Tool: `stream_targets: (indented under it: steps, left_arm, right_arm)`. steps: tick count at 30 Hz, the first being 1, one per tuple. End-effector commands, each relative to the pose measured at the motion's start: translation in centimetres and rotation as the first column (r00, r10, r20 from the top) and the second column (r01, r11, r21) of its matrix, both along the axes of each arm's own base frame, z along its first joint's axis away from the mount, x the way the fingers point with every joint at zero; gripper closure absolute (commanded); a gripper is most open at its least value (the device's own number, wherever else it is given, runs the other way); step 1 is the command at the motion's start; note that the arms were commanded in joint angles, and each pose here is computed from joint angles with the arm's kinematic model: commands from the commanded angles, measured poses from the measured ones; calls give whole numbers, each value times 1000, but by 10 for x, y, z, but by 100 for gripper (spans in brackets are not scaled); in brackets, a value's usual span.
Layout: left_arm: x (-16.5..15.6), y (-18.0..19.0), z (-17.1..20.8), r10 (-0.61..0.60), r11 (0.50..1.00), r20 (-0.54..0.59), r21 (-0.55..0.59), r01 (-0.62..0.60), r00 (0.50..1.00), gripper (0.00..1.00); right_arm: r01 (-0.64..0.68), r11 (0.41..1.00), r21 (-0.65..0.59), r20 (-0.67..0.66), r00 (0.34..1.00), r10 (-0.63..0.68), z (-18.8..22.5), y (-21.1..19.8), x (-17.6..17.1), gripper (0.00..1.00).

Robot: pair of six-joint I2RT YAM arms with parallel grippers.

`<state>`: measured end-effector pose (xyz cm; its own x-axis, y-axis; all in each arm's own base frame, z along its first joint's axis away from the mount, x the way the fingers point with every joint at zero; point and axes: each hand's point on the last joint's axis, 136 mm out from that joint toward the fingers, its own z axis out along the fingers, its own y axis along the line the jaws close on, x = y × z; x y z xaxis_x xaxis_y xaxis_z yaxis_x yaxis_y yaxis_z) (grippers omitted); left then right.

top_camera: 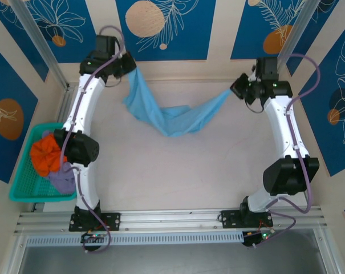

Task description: Fold and stack the t-shirts

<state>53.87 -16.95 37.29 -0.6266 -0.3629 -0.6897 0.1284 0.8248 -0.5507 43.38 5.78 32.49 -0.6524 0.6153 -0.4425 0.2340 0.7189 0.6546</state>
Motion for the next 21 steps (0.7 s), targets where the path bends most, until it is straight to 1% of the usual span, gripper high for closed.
stream_targets:
  steps: [1, 2, 3, 4, 5, 6, 7, 9, 10, 11, 12, 13, 14, 15, 16, 17, 18, 19, 21]
  left_arm:
    - [-58, -23, 142, -149, 988, 418, 28, 151, 896, 100]
    - [-73, -25, 153, -168, 985, 464, 47, 166, 870, 100]
    - [-86, -27, 155, -179, 983, 486, 56, 174, 855, 100]
    - [-98, -28, 147, -191, 981, 488, 68, 181, 852, 100]
    - [-110, -25, 133, -184, 983, 479, 80, 165, 858, 100]
    - [-119, -19, 116, -164, 987, 451, 79, 143, 878, 100]
    - [-134, -12, 92, -153, 988, 406, 80, 132, 901, 100]
    - [-163, 4, 32, -139, 987, 283, 123, 107, 949, 100]
    - [-182, 18, -9, -109, 984, 195, 159, 79, 975, 100]
    - [-201, 38, -50, -39, 980, 107, 198, 17, 993, 100]
    - [-218, 60, -84, 57, 971, 36, 232, -64, 998, 91]
    - [-241, 94, -117, 222, 939, -34, 275, -205, 974, 69]
    - [-269, 128, -143, 392, 884, -88, 310, -349, 916, 47]
    - [-288, 146, -156, 474, 848, -101, 321, -422, 875, 39]
    - [-300, 155, -158, 507, 833, -75, 300, -465, 859, 34]
    - [-305, 162, -155, 541, 818, -44, 259, -513, 840, 22]
    - [-306, 167, -151, 569, 802, -16, 230, -550, 822, 13]
    - [-302, 169, -145, 578, 794, 14, 220, -566, 816, 11]
    - [-284, 161, -134, 545, 806, 39, 249, -536, 838, 9]
  right_arm:
    - [-161, 987, 19, 281, 948, 149, 93, 26, -12, 100]
    - [-184, 983, 15, 312, 935, 170, 103, 29, -19, 100]
    - [-201, 979, 15, 324, 928, 186, 106, 32, -27, 100]
    - [-220, 975, 12, 335, 920, 203, 106, 35, -36, 100]
    - [-237, 971, 9, 327, 919, 221, 95, 38, -46, 100]
    - [-244, 970, 5, 314, 921, 230, 82, 39, -57, 100]
    - [-238, 971, 8, 280, 933, 226, 61, 39, -70, 100]
    - [-213, 977, 28, 210, 956, 203, 15, 35, -101, 100]
    - [-191, 981, 34, 148, 972, 184, -19, 31, -119, 100]
    - [-158, 987, 42, 64, 986, 155, -55, 25, -137, 100]
    - [-127, 991, 45, -5, 992, 127, -82, 20, -154, 100]
    - [-71, 996, 51, -103, 992, 76, -114, 12, -172, 88]
    - [4, 999, 45, -210, 978, 5, -143, 2, -190, 69]
    - [71, 997, 37, -275, 960, -59, -159, -7, -201, 56]
    - [157, 987, 21, -351, 926, -140, -175, -18, -214, 45]
    - [232, 973, 5, -401, 891, -211, -182, -26, -221, 37]
    - [265, 964, 12, -414, 879, -236, -182, -29, -221, 33]
    - [286, 958, 24, -412, 876, -251, -181, -29, -215, 30]
    - [344, 939, 0, -440, 843, -309, -182, -36, -206, 27]
